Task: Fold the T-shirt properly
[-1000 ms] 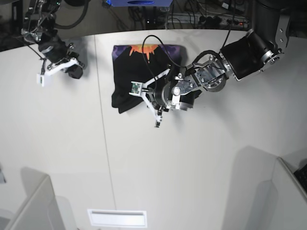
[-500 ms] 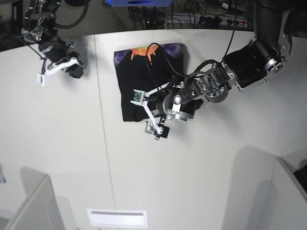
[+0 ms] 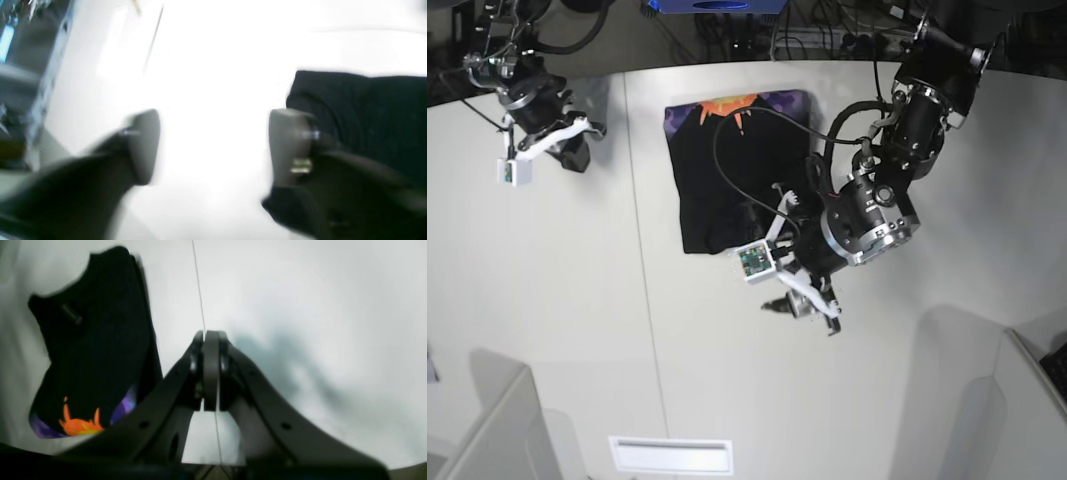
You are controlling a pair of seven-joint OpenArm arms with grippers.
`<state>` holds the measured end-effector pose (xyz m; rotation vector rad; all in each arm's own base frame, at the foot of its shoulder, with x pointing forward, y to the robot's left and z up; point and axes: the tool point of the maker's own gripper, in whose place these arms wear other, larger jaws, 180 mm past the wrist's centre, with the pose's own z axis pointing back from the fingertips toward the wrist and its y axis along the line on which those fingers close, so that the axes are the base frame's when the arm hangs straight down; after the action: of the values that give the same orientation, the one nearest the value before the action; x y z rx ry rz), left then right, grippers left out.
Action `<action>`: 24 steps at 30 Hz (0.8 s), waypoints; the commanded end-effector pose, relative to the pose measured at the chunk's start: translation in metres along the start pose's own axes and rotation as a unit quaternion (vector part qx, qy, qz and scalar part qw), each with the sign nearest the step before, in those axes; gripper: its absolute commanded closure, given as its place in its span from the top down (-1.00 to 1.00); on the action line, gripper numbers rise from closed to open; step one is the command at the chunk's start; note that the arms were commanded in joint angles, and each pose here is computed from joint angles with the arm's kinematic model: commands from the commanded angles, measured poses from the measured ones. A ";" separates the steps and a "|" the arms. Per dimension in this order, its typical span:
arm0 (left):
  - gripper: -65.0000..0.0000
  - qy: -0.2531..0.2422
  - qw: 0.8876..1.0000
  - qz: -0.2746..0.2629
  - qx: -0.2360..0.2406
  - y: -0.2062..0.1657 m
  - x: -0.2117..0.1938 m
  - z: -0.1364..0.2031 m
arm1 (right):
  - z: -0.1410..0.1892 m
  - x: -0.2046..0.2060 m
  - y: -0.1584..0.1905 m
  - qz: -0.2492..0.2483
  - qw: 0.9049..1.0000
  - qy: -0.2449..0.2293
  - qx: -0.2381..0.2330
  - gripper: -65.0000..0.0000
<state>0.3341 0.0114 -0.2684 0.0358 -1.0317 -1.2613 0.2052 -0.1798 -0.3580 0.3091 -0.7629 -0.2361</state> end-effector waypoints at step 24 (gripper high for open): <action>-1.00 -0.158 0.957 0.242 0.003 -0.111 -0.060 0.095 | 0.044 -0.048 0.012 0.225 0.972 -0.024 0.065 -1.00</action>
<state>0.1903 0.0670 -0.3216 -0.3895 -1.1866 -0.8309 0.1389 -0.1615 -0.3637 0.2427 -0.8420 0.2312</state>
